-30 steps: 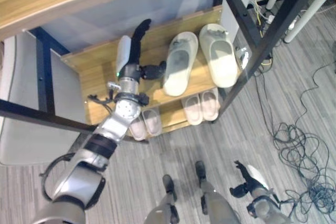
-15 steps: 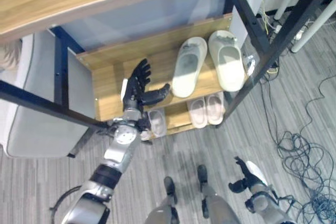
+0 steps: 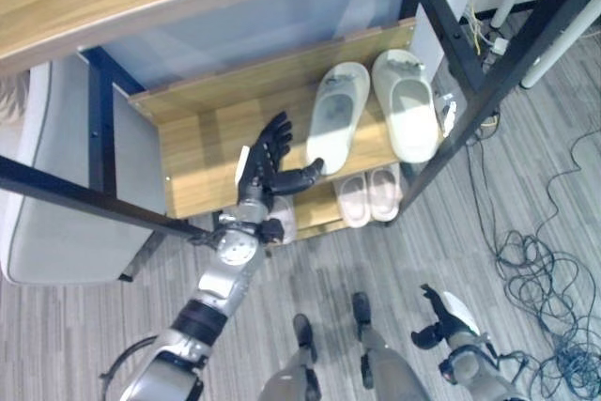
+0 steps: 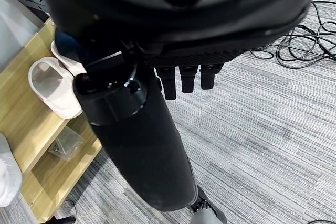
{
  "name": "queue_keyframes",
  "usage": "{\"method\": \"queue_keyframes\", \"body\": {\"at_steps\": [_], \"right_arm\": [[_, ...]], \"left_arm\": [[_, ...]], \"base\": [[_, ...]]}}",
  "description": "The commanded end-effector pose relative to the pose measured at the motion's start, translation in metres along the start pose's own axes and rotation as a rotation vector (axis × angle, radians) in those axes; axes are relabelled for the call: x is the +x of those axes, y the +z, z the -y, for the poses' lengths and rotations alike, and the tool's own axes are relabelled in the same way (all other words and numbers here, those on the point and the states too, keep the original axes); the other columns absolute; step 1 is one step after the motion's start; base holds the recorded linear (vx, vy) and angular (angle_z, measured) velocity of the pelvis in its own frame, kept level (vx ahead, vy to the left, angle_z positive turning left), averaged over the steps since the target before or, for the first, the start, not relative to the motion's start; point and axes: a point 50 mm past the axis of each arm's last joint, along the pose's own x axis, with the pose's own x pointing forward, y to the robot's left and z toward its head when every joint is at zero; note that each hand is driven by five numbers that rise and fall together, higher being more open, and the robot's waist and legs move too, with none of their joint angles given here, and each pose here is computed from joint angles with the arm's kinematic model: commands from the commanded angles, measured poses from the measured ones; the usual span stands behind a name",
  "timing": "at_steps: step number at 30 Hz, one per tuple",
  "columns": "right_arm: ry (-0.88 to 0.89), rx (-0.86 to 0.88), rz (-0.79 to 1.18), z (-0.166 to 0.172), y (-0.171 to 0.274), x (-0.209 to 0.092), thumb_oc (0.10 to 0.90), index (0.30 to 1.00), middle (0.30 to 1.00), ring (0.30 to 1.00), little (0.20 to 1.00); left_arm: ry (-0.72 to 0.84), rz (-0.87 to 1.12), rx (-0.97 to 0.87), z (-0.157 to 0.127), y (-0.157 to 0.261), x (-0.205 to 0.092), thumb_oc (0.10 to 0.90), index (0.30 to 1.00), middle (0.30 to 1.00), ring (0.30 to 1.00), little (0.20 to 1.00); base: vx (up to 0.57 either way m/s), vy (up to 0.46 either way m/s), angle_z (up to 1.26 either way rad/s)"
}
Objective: Arrange the slippers neatly on the shoe rack.
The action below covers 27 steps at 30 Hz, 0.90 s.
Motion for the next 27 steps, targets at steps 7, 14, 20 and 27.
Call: {"method": "queue_keyframes", "body": {"at_steps": [7,14,20,27], "right_arm": [[0.0,-0.028,-0.037,-0.007,-0.023,-0.017,0.8,0.9,0.9,0.9,0.9],[-0.004,-0.038,-0.028,-0.007,-0.022,-0.017,0.8,0.9,0.9,0.9,0.9],[0.004,-0.039,-0.034,-0.01,-0.022,-0.017,0.8,0.9,0.9,0.9,0.9],[0.006,-0.029,-0.019,-0.011,-0.017,-0.015,0.8,0.9,0.9,0.9,0.9]], "left_arm": [[-0.168,0.077,-0.164,0.057,0.015,0.007,0.8,0.9,0.9,0.9,0.9],[-0.218,0.06,-0.199,0.076,0.014,0.006,0.8,0.9,0.9,0.9,0.9],[-0.237,0.057,-0.239,0.085,0.016,0.007,0.8,0.9,0.9,0.9,0.9],[-0.287,0.061,-0.255,0.102,0.021,0.008,0.8,0.9,0.9,0.9,0.9]], "base": [[0.0,0.0,0.0],[0.01,0.0,-0.03],[0.0,0.0,0.0],[0.0,0.0,0.0]]}}
